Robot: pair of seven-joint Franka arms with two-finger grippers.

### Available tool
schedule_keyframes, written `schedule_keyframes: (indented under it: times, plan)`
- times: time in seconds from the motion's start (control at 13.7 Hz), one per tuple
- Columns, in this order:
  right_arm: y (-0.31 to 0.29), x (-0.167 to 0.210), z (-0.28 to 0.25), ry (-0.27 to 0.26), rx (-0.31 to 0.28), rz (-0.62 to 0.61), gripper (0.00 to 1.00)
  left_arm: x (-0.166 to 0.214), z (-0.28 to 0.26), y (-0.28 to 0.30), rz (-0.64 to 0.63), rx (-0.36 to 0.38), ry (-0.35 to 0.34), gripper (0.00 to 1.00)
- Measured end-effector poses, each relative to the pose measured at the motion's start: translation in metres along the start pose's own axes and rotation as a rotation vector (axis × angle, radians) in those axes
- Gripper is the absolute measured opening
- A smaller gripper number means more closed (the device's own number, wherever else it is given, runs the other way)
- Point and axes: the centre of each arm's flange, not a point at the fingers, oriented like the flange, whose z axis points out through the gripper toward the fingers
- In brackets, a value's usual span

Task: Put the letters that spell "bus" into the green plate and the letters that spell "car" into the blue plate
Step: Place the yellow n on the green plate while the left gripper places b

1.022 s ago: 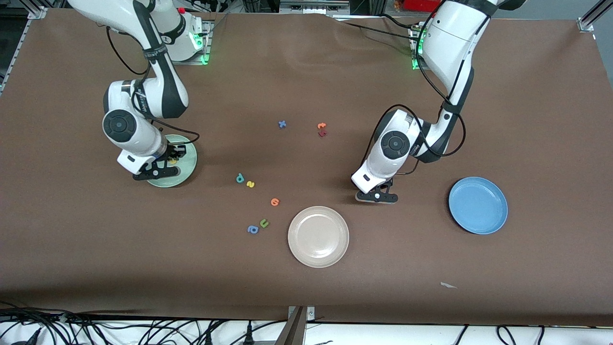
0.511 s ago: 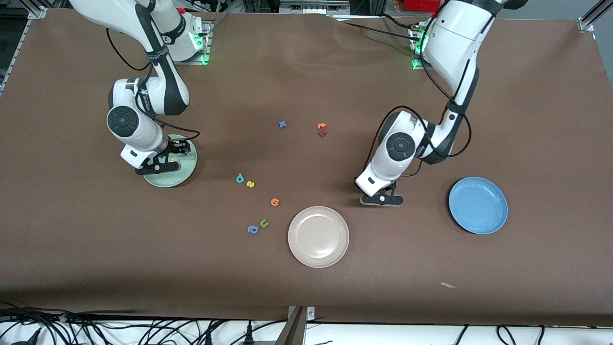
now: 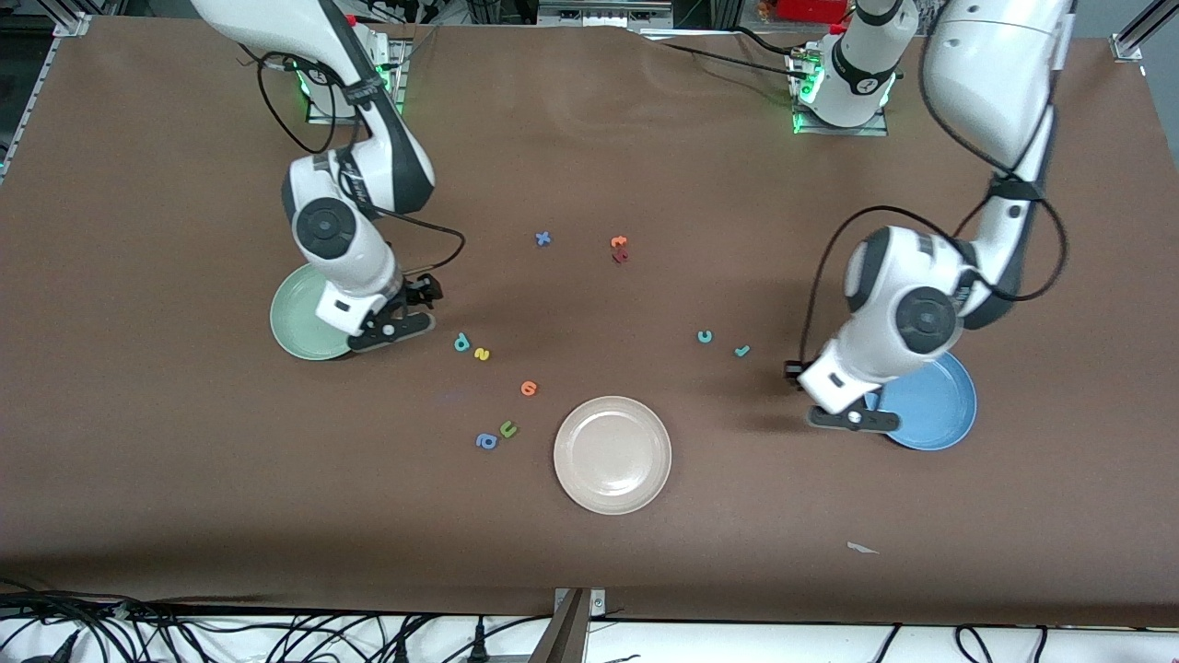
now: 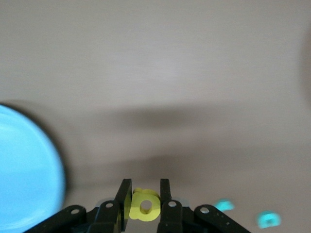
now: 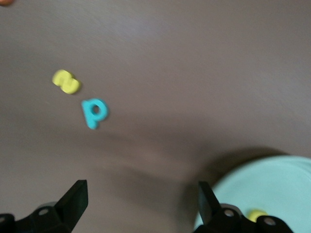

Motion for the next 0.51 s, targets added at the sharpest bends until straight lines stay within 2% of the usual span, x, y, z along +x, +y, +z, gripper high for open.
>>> schedule_keyframes:
  times: [0.29, 0.44, 0.51]
  plan:
    - [-0.031, 0.038, 0.019, 0.018, -0.008, -0.108, 1.00, -0.003, 0.003, -0.107, 0.071, -0.008, -0.019, 0.28]
    - [-0.035, 0.044, 0.035, 0.005, -0.013, -0.166, 0.97, -0.008, 0.014, -0.138, 0.097, -0.006, -0.038, 0.28]
    - [-0.037, 0.044, 0.042, -0.005, -0.014, -0.179, 0.86, -0.009, 0.022, -0.145, 0.112, 0.004, -0.052, 0.35]
